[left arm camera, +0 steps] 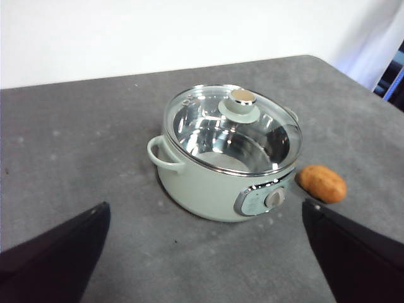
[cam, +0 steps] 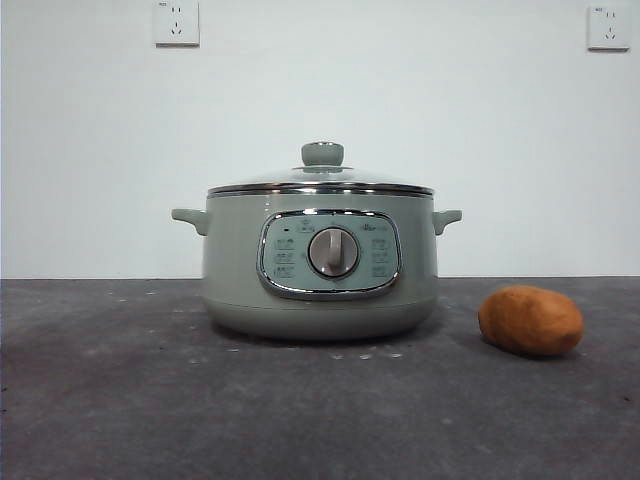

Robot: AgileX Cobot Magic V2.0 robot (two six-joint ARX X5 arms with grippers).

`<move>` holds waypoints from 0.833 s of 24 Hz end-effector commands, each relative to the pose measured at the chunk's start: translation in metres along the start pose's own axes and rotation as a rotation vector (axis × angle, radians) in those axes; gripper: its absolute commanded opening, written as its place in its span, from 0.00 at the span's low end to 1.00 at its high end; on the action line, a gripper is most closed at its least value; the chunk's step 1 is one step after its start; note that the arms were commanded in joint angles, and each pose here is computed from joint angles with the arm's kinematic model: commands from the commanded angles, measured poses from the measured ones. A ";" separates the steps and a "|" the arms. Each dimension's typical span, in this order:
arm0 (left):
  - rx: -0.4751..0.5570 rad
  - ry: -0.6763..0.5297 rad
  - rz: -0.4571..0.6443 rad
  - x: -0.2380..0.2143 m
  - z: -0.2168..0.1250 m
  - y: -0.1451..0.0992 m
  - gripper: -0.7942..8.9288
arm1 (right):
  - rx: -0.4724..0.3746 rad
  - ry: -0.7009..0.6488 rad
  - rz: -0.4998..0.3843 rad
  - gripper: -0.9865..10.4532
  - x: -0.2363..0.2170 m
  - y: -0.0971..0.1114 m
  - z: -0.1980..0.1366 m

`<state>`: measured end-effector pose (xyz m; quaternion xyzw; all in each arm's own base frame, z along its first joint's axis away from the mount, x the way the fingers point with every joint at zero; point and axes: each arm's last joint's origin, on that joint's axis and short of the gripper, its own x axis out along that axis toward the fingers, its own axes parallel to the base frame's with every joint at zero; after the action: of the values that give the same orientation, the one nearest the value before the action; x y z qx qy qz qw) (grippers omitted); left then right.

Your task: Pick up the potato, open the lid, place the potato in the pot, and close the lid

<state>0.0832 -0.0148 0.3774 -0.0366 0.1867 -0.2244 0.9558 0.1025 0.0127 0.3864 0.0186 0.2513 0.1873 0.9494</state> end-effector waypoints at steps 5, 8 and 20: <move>0.010 -0.010 -0.001 -0.001 0.001 0.000 0.70 | 0.022 0.077 0.057 0.61 0.031 -0.009 0.009; 0.009 -0.010 -0.001 0.000 0.002 0.000 0.70 | 0.030 0.134 0.079 0.61 0.057 -0.015 0.013; -0.007 0.020 -0.001 0.009 0.003 0.004 0.70 | -0.021 0.574 0.032 0.61 0.237 -0.033 -0.023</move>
<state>0.0938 -0.0151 0.3750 -0.0402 0.2040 -0.2237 0.9522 0.2927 0.0667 0.2509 -0.0352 0.5092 0.1984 0.8367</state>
